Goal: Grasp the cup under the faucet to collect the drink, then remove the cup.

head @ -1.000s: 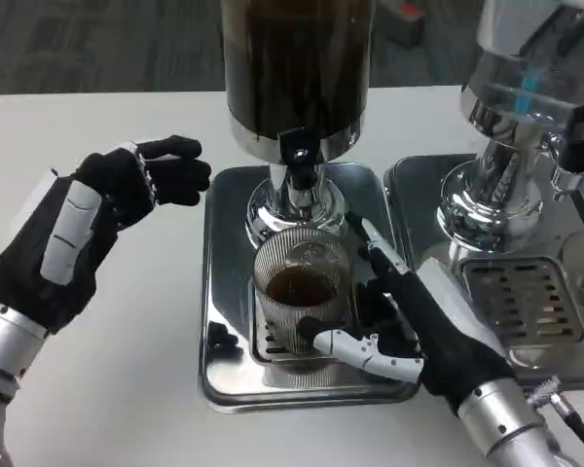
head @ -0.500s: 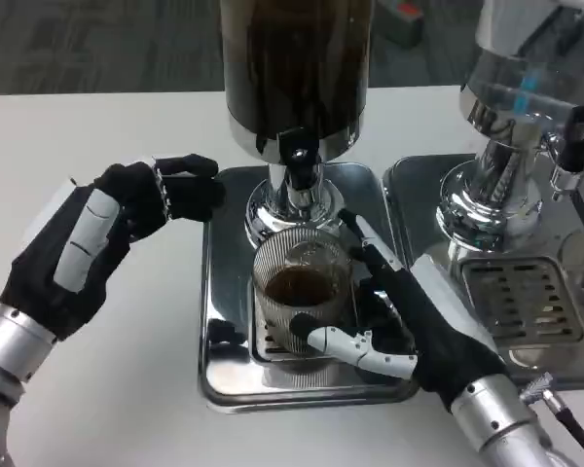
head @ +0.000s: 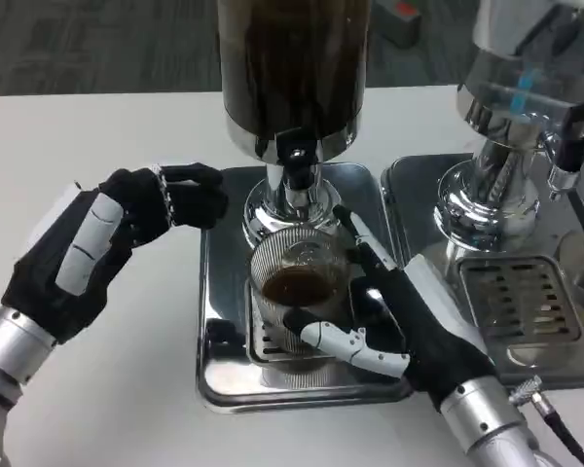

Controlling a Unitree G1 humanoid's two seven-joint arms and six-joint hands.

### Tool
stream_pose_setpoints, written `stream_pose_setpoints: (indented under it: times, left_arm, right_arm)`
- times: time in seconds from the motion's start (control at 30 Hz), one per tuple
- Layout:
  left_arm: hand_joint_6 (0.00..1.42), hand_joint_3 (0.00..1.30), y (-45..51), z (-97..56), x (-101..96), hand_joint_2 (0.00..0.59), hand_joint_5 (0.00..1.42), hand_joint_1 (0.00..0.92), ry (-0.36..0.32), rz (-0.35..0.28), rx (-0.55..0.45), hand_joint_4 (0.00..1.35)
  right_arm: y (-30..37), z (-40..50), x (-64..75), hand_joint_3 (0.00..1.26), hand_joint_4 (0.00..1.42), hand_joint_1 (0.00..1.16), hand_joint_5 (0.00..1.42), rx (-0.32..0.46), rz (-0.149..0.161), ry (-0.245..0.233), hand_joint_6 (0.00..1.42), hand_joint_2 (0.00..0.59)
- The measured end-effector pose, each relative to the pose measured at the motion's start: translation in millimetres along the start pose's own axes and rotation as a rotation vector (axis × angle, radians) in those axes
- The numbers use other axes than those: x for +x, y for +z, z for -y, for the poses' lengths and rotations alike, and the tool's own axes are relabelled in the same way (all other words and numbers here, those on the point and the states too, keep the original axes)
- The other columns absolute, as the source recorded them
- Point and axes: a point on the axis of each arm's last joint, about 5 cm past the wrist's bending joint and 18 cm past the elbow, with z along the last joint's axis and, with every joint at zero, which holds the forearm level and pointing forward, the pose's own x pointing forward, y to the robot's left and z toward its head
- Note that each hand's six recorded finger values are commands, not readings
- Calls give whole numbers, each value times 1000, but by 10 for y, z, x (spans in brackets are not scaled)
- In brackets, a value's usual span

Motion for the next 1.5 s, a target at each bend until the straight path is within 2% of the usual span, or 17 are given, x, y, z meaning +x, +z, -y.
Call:
stream_pose_setpoints:
  times: [0.4,0.63,0.97,1.17,1.3,1.5]
  left_arm:
    - [399,474,8,-33,-15,165,407,0,-17,-25,10,462]
    - [400,484,13,-39,-12,167,408,0,-34,-44,24,467]
    - [405,492,20,-51,-17,152,419,0,-39,-54,33,482]
    - [405,492,26,-60,-20,150,419,0,-41,-59,38,484]
    - [405,492,28,-63,-22,149,419,0,-42,-60,40,484]
    - [405,492,38,-80,-30,148,419,0,-42,-64,48,485]
  right_arm:
    - [3,-40,14,0,0,386,156,-1,10,-6,283,121]
    - [41,-99,33,0,0,421,190,-7,27,16,301,132]
    - [62,-110,58,0,26,467,276,-46,20,3,391,161]
    - [91,-129,73,12,100,481,346,-73,5,-23,467,193]
    - [108,-146,78,68,167,484,414,-92,0,-31,584,208]
    - [120,-166,73,164,276,491,524,-118,-5,-72,765,237]
